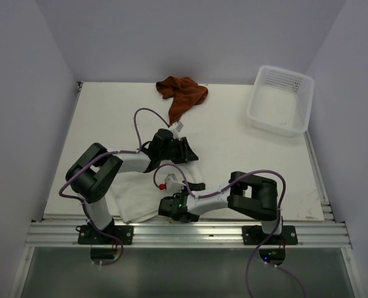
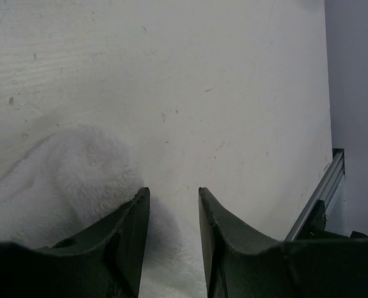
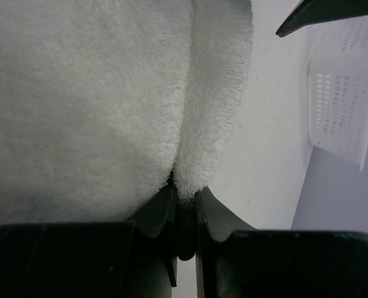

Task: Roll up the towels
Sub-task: Roll the towel

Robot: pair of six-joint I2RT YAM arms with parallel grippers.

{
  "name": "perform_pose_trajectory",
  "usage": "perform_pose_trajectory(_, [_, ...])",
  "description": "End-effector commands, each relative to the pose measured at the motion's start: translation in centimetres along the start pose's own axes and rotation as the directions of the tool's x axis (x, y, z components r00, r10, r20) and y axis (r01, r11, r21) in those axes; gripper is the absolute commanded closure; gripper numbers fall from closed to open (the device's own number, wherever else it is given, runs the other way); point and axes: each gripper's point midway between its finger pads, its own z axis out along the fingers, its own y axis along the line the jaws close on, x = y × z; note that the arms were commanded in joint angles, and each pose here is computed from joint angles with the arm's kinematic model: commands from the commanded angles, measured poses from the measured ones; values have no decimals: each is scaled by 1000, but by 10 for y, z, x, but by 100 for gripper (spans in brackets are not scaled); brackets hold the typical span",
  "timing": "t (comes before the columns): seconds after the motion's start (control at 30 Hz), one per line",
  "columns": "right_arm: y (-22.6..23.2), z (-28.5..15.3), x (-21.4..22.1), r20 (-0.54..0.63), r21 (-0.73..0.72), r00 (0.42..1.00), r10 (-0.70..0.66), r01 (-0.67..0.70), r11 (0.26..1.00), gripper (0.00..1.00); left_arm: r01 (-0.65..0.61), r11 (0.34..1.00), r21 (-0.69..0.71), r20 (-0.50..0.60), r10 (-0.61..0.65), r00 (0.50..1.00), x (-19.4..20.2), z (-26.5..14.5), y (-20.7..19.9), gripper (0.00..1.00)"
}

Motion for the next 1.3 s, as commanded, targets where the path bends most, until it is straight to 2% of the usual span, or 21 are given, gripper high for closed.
perform_pose_trajectory(0.0, [8,-5,-6,2,-37,1000,30,-30,999,88,14,1000,-9,16,-13,1000,8,-3,8,59])
perform_pose_trajectory(0.03, [8,-5,-6,2,-40,999,34,-34,999,86,21,999,-26,17,-21,1000,11,-4,14,59])
perform_pose_trajectory(0.1, [9,-6,-7,1,-45,999,43,-43,998,75,29,999,-29,22,-28,999,13,-5,16,60])
perform_pose_trajectory(0.2, [10,-8,-8,-1,-63,998,60,-60,996,68,31,998,-48,36,-29,999,15,-8,23,60])
perform_pose_trajectory(0.4, [3,-20,-15,22,-145,983,181,-176,974,46,13,998,-62,52,-10,999,21,-11,32,60])
perform_pose_trajectory(0.5, [-6,-30,-23,44,-203,965,259,-246,948,37,9,998,-68,50,-6,999,24,-10,36,60])
perform_pose_trajectory(0.63, [-19,-48,-38,74,-302,922,381,-343,889,33,8,998,-68,53,-4,999,24,-9,37,60])
perform_pose_trajectory(0.77, [-34,-64,-44,93,-394,868,488,-418,819,31,7,998,-69,56,-4,998,24,-9,38,61])
perform_pose_trajectory(0.87, [-48,-77,-49,92,-488,790,606,-494,720,31,8,998,-70,55,-4,998,25,-10,38,61])
perform_pose_trajectory(0.93, [-63,-78,-48,67,-540,704,707,-570,619,37,10,997,-73,47,-6,999,28,-10,40,61])
perform_pose_trajectory(0.97, [-62,-81,-49,34,-588,687,726,-573,571,49,9,997,-72,51,-5,999,27,-10,40,61])
perform_pose_trajectory(1.0, [-75,-68,-42,-1,-576,637,771,-631,520,54,9,997,-72,48,-6,999,29,-11,41,61])
perform_pose_trajectory(1.07, [-81,-58,-38,-43,-583,594,803,-668,462,65,12,997,-75,45,-9,999,30,-11,42,61])
perform_pose_trajectory(1.17, [-84,-39,-32,-130,-591,530,838,-720,364,66,13,997,-72,44,-10,999,31,-12,42,61])
perform_pose_trajectory(1.27, [-73,-23,-26,-247,-590,449,859,-772,234,63,11,997,-78,46,-8,999,31,-13,43,61])
